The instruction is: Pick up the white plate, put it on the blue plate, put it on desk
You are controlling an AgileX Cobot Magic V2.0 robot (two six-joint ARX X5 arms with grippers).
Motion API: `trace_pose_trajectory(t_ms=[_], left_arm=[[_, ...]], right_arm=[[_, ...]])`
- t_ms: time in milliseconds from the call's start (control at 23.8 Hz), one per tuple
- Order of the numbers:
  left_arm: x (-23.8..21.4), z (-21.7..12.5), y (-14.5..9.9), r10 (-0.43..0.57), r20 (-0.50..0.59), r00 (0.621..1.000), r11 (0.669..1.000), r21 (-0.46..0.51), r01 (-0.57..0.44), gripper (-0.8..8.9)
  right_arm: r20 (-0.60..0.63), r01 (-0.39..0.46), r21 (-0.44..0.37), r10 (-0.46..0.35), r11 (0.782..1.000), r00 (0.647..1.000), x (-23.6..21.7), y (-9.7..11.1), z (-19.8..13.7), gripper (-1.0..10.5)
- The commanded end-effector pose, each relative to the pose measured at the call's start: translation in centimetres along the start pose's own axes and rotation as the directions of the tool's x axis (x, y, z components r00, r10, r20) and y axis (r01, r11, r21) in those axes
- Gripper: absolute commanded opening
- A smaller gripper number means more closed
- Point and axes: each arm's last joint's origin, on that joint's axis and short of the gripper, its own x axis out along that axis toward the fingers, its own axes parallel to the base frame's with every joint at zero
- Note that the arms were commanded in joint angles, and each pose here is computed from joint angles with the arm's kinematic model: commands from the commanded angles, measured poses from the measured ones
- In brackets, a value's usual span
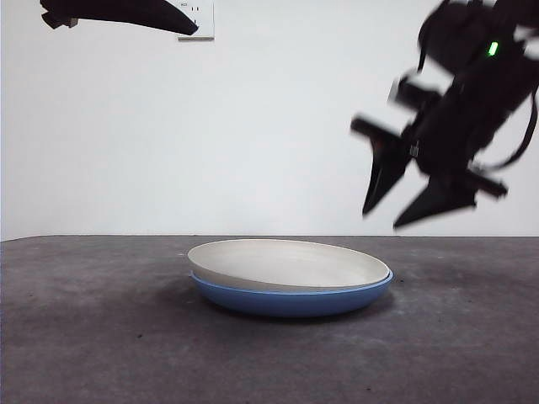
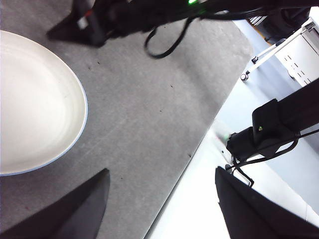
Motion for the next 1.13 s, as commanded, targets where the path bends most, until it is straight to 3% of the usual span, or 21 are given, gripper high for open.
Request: trace_pose_trajectory(t_ms=[42,294,630,965,1133], left_arm=[[0.0,0.4,-0.2,-0.01,0.012,1.0,1.0,0.012,0.01,3.43],[0.0,0.4,-0.2,-0.01,0.013,1.0,1.0,0.014,0.009,3.43],[0.0,0.4,-0.2,-0.01,0.013,1.0,1.0,0.014,0.009,3.43],[0.0,0.3,-0.2,-0.009,0.012,1.0,1.0,0.014,0.009,3.43],[0.0,0.3,-0.2,-0.009,0.011,1.0,1.0,0.013,0.009,3.43]], right_arm=[[0.05,-0.03,-0.075,0.034,0.997,0.998,-2.3,1.1,0.9,2.1],[0.066,-0.1,-0.187,0.114,0.977,0.991,-8.3,2.8,0.5,2.1],[-0.009,-0.175,-0.242,0.178,0.954,0.984,-14.5,3.5,-2.0,2.1],[-0.21,-0.207,-0.249,0.156,0.946,0.965,-17.3,3.0,-5.4,2.1],[-0.249,-0.205,-0.26,0.14,0.944,0.958,-17.7,2.8,-5.9,2.1]])
